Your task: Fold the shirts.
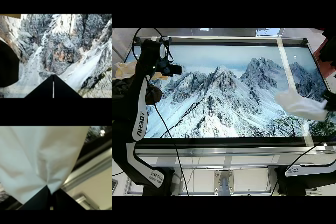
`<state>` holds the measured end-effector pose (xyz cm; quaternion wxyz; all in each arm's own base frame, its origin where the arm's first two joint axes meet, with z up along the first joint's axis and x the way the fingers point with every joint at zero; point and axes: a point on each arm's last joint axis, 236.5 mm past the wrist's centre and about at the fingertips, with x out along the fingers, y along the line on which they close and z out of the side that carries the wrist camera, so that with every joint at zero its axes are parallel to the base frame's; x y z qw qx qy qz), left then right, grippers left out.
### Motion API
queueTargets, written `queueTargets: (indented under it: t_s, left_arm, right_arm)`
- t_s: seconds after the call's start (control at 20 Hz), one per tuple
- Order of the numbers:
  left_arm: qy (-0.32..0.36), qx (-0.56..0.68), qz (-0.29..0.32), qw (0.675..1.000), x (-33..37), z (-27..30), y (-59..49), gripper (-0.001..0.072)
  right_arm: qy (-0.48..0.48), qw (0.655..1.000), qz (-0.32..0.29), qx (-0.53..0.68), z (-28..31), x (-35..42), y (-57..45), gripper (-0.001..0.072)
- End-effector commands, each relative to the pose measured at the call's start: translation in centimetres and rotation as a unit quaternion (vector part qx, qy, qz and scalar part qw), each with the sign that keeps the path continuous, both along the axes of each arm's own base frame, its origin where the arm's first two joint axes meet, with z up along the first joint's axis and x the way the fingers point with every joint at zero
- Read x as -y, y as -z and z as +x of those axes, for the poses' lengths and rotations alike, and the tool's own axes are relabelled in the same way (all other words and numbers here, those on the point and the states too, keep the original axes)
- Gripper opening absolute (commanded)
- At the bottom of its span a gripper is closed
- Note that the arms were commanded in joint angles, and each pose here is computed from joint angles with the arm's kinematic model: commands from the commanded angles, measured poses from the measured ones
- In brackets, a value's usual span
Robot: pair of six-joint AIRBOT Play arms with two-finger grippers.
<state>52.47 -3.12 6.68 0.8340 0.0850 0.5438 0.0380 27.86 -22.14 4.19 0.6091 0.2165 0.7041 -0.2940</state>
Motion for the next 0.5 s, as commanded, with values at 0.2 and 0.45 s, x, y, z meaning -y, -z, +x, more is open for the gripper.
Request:
queueTargets:
  t_s: [0.2, 0.45]
  left_arm:
    - [0.006, -0.013, -0.046, 0.999, 2.1, -0.5, 0.5, 0.0013]
    - [0.01, -0.021, -0.103, 0.994, 4.7, -0.9, 0.6, 0.0022]
  right_arm:
    - [0.049, 0.981, 0.005, -0.188, -11.1, 0.6, 3.2, 0.038]
    - [-0.03, 0.99, 0.131, 0.052, 1.9, -8.0, 1.8, 0.0474]
